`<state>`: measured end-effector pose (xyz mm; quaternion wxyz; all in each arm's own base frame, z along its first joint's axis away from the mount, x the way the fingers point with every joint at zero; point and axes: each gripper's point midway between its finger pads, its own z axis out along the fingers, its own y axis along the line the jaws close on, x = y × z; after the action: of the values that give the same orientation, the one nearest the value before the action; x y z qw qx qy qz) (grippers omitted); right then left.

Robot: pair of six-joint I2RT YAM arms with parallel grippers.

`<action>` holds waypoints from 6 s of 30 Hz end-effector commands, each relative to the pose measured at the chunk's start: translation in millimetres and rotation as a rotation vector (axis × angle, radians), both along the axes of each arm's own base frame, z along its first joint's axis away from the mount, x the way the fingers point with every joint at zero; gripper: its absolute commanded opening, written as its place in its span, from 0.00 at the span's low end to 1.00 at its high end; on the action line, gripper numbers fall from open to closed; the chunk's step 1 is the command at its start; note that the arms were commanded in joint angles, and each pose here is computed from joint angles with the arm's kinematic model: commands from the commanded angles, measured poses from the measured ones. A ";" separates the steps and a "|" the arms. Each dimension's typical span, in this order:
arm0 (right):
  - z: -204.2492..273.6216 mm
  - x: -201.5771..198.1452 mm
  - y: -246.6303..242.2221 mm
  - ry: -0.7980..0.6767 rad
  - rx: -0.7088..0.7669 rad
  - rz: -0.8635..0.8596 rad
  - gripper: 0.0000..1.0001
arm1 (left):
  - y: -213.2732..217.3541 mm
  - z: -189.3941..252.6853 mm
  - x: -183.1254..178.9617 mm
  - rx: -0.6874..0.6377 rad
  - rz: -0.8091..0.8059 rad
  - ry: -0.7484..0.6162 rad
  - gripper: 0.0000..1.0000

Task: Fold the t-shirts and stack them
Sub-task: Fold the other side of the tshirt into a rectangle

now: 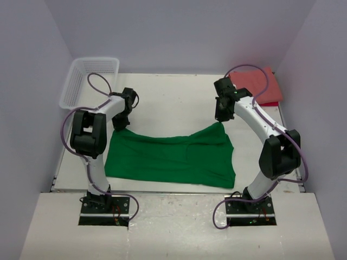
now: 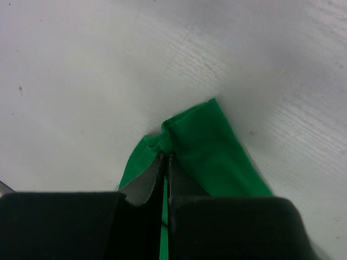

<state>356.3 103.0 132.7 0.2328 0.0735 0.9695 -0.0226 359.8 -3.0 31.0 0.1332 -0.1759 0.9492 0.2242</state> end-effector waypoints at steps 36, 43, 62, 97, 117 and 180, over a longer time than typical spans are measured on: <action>9.1 2.8 6.9 -0.038 0.032 0.047 0.00 | 2.7 83.0 -93.5 -0.027 0.211 -0.161 0.35; 10.9 2.3 6.6 -0.040 0.028 0.050 0.00 | -12.1 75.1 -62.0 -0.090 0.078 -0.178 0.35; 9.0 3.6 9.3 -0.042 0.034 0.052 0.00 | -38.8 9.7 -120.1 -0.241 0.109 0.022 0.00; 11.0 -2.8 18.3 -0.048 0.043 0.091 0.00 | 0.6 34.1 -80.8 -0.362 0.063 -0.196 0.42; 15.5 -4.0 20.3 -0.057 0.047 0.103 0.00 | 6.0 -2.9 -79.6 -0.463 0.075 -0.163 0.44; 58.8 85.8 -5.6 -0.159 -0.054 0.032 0.00 | 31.4 70.3 69.6 -0.384 0.094 -0.435 0.00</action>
<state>435.8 100.3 178.7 0.2989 0.0588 0.9518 -0.0366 412.4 23.3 89.2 0.2602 -0.2766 0.9251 -0.0025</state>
